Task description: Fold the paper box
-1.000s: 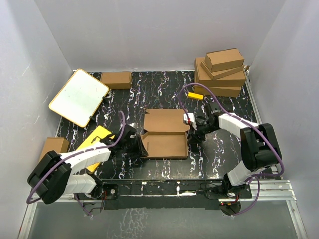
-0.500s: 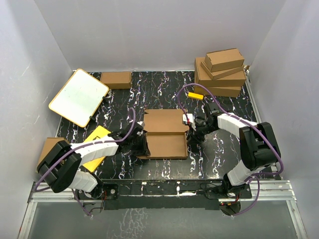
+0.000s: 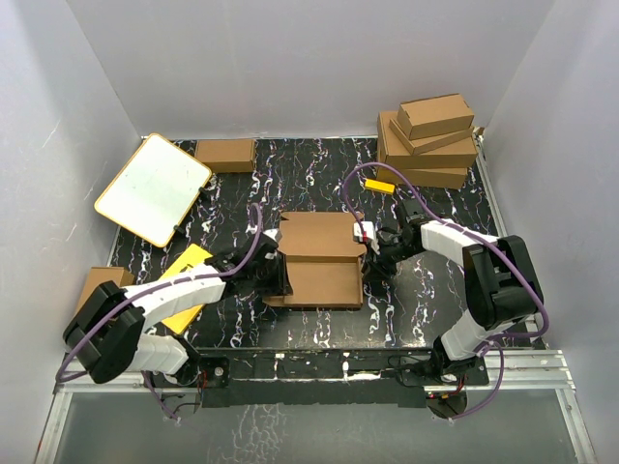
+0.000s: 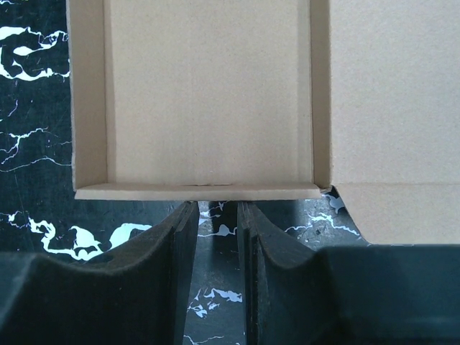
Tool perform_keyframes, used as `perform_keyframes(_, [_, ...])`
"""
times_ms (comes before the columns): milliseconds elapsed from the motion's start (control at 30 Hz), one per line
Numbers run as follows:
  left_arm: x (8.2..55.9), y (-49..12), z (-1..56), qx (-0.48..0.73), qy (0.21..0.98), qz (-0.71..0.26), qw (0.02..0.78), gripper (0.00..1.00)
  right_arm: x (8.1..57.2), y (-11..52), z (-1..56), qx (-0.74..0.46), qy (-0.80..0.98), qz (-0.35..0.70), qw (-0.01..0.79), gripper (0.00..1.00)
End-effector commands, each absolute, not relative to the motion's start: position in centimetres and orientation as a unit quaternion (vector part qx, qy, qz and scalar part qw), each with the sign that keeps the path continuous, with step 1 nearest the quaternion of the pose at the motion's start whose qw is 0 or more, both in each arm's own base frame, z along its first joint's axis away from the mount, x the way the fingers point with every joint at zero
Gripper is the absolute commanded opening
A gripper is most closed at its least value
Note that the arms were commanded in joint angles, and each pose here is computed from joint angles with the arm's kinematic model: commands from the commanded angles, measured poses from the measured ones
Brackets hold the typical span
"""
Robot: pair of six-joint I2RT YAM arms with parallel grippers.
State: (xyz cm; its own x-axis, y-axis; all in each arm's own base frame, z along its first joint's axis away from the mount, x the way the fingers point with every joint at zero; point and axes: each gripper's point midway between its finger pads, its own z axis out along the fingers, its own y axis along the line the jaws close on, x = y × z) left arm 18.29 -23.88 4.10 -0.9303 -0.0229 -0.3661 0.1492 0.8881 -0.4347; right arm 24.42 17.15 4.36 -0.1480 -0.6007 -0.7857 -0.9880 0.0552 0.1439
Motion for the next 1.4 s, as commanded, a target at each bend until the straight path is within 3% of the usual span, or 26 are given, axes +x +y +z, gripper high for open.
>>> perform_keyframes(0, [20.0,-23.6,7.0,0.034,0.947,-0.222,0.231,0.32,24.9,17.7,4.6,-0.601,0.656,0.353,0.289,0.33])
perform_keyframes(400, [22.3,-21.5,10.1,0.042,0.939,-0.191,0.282,0.33,24.9,17.7,4.7,-0.601,0.656,0.354,0.289,0.33])
perform_keyframes(733, [27.6,-20.4,11.5,0.090,0.920,-0.192,0.329,0.36,24.9,17.8,4.6,-0.601,0.656,0.355,0.288,0.34])
perform_keyframes(967, [28.8,-21.4,8.7,0.094,0.931,-0.209,0.284,0.29,24.9,17.8,4.7,-0.601,0.656,0.354,0.289,0.33])
perform_keyframes(1367, [28.4,-22.8,5.4,0.092,0.938,-0.238,0.235,0.09,24.8,17.8,4.7,-0.601,0.655,0.355,0.289,0.34])
